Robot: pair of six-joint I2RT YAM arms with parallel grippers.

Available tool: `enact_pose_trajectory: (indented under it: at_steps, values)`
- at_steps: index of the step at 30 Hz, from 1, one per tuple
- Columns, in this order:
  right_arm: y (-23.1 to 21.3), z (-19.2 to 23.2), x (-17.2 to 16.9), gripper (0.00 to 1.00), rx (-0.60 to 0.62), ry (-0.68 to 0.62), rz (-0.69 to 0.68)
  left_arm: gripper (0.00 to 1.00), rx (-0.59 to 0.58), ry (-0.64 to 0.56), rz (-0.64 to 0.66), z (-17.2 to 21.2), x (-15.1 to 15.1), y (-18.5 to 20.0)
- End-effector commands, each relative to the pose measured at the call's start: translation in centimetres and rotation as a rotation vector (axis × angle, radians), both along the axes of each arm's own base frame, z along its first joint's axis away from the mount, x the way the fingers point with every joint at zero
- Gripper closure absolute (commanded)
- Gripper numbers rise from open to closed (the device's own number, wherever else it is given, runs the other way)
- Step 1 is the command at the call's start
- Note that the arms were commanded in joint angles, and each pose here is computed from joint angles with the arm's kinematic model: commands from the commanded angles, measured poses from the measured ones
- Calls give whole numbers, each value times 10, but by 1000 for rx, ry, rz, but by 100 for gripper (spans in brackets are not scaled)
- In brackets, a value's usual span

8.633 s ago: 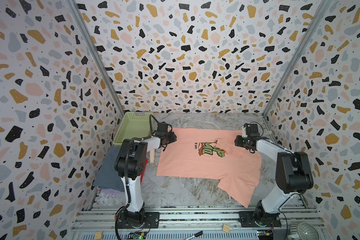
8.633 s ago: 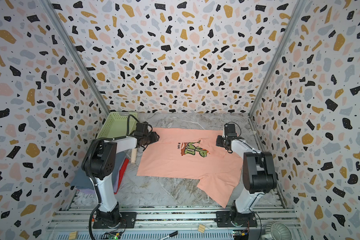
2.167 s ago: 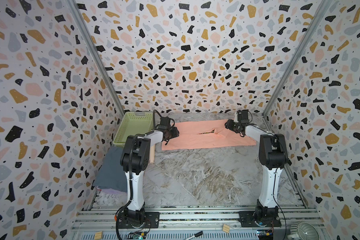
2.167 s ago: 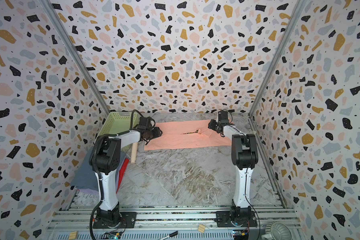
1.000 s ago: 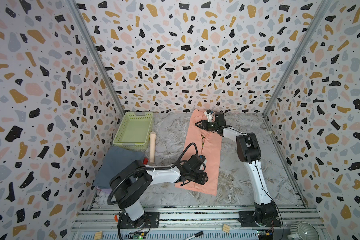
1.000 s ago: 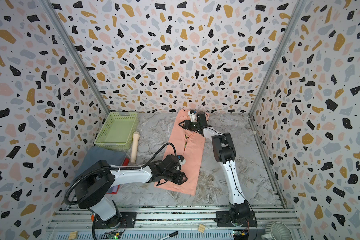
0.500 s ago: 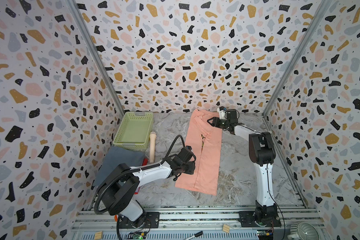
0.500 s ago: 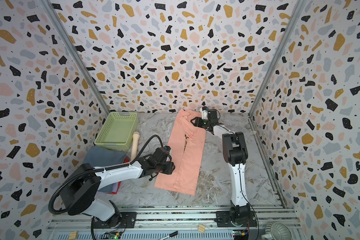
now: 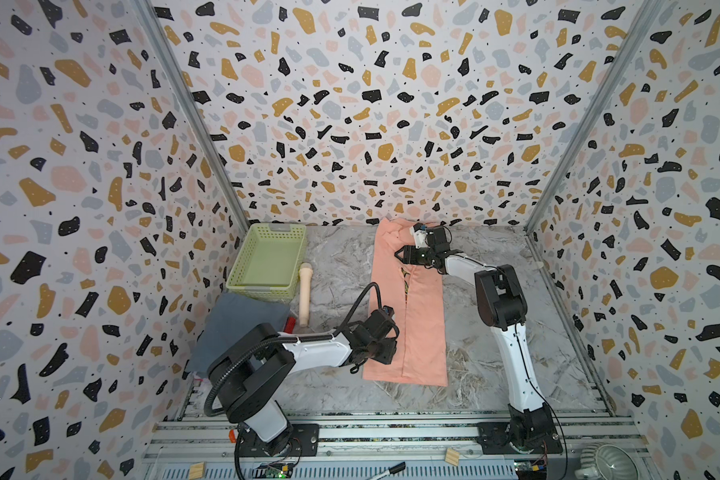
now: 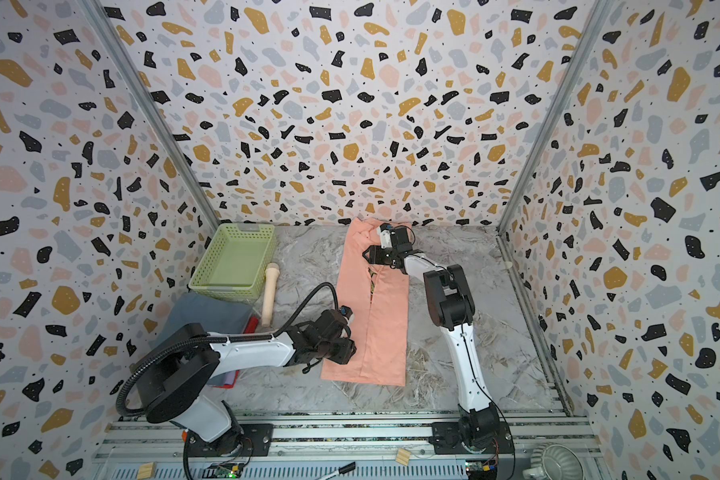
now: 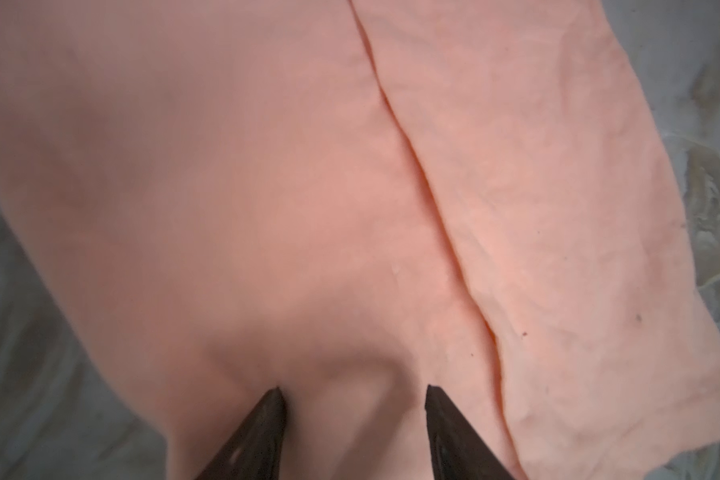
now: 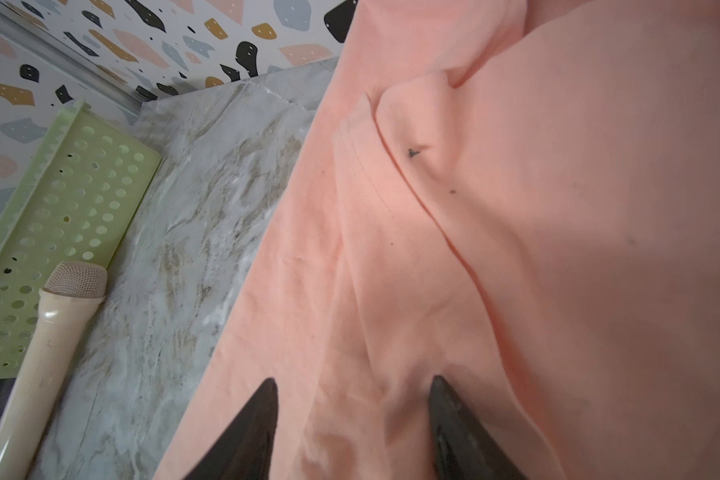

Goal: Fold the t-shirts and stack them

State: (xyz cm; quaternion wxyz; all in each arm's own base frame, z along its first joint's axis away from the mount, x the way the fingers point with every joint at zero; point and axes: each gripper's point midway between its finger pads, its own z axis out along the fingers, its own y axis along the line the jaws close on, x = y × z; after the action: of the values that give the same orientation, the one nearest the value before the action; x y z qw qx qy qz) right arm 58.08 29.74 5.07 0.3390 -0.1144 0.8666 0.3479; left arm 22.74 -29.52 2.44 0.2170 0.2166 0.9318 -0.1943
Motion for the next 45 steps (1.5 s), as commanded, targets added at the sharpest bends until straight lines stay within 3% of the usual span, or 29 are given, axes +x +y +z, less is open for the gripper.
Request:
enact_pose_trajectory:
  at_steps: [1,6,10,13,16,22,30,35,45]
  values:
    - [14,-20,-13,41,-35,51,42,44,50,161,-35,-36,-39,11]
    - [0,1,-8,41,-57,17,4,44,39,105,13,-17,-24,9]
    - [-14,61,-17,41,-24,-112,7,43,-54,46,17,22,-14,-4]
    - [-33,111,-42,39,-57,-198,-1,40,-146,28,-4,49,-19,-7]
    - [-64,120,-86,36,-90,-137,-71,37,-160,44,21,51,-30,8]
    - [-97,104,-203,29,-59,15,-148,37,-166,169,72,33,-63,35]
    - [-144,45,-346,30,-127,291,-213,42,-205,282,97,14,-95,53]
    - [-155,4,-404,33,-140,469,-230,45,-218,311,112,2,-99,55]
    - [-151,-44,-457,39,-240,582,-149,53,-260,308,163,-9,-96,55]
